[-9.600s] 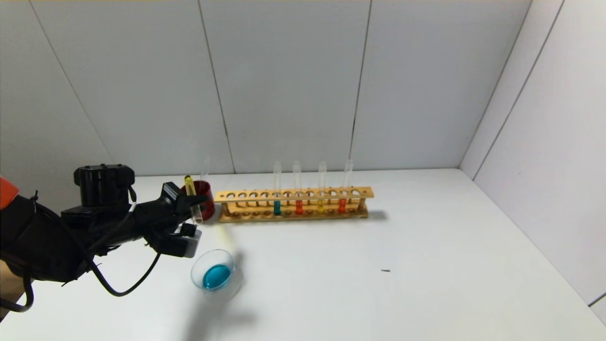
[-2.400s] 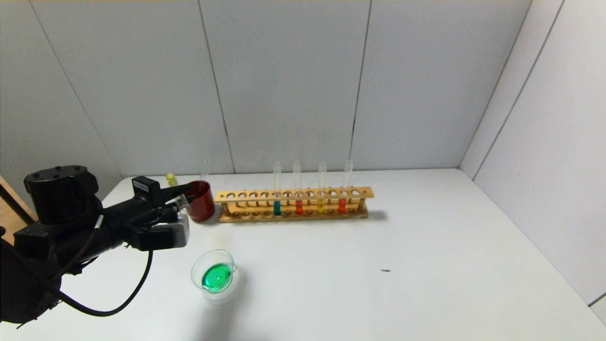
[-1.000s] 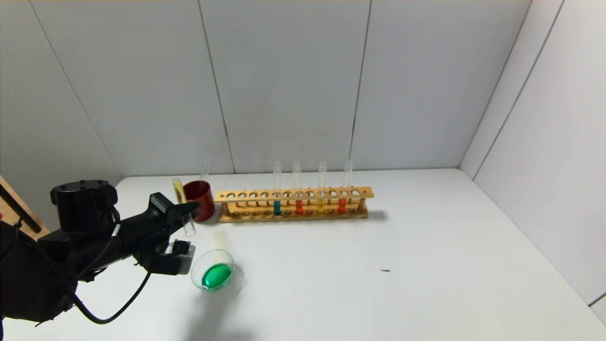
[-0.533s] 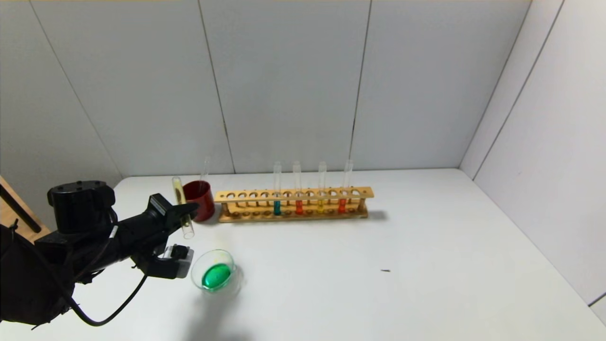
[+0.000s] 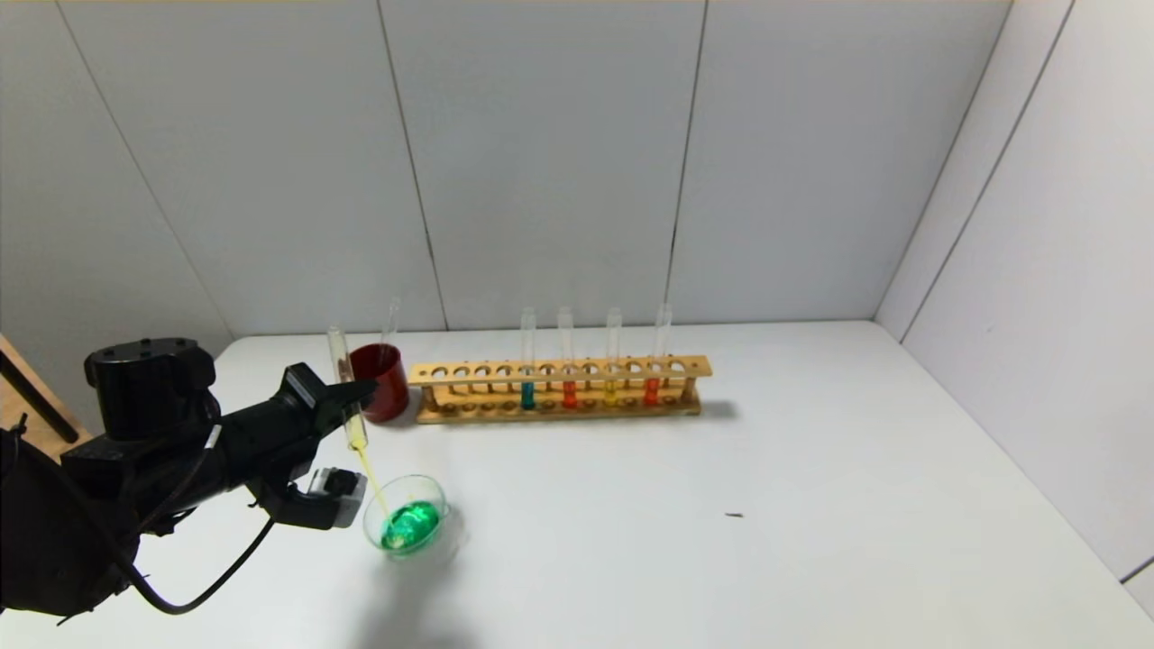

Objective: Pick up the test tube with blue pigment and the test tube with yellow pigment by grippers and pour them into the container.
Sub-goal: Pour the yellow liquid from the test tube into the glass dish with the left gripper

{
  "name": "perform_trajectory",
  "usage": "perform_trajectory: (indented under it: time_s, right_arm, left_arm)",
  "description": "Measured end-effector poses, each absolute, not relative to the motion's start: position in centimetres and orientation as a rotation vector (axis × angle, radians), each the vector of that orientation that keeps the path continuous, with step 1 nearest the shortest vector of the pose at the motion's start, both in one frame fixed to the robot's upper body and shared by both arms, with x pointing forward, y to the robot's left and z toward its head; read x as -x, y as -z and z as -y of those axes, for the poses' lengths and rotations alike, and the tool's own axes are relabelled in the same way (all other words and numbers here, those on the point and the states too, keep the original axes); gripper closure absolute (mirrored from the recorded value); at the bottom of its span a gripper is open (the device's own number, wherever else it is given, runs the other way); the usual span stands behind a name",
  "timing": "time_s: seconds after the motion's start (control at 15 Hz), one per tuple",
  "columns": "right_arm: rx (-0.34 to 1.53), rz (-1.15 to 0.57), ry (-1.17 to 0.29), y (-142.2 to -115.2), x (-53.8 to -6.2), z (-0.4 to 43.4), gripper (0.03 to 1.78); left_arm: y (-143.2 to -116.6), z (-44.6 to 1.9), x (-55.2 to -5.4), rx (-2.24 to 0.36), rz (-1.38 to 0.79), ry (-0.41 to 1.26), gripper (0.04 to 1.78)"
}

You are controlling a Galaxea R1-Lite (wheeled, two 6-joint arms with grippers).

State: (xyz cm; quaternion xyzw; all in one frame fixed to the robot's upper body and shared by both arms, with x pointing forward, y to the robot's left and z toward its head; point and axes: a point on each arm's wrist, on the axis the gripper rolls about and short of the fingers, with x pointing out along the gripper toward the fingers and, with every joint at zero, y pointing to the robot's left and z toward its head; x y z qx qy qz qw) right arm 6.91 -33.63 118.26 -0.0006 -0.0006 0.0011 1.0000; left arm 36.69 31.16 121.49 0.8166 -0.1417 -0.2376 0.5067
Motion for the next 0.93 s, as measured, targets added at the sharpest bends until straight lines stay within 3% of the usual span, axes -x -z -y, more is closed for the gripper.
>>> perform_trajectory:
  time_s: [0.93]
  right_arm:
    - [0.001, 0.001, -0.003, -118.3, -6.9, 33.6, 0.06]
  left_arm:
    - [-122.6, -30.9, -35.9, -2.106, 0.400, 0.520, 1.48]
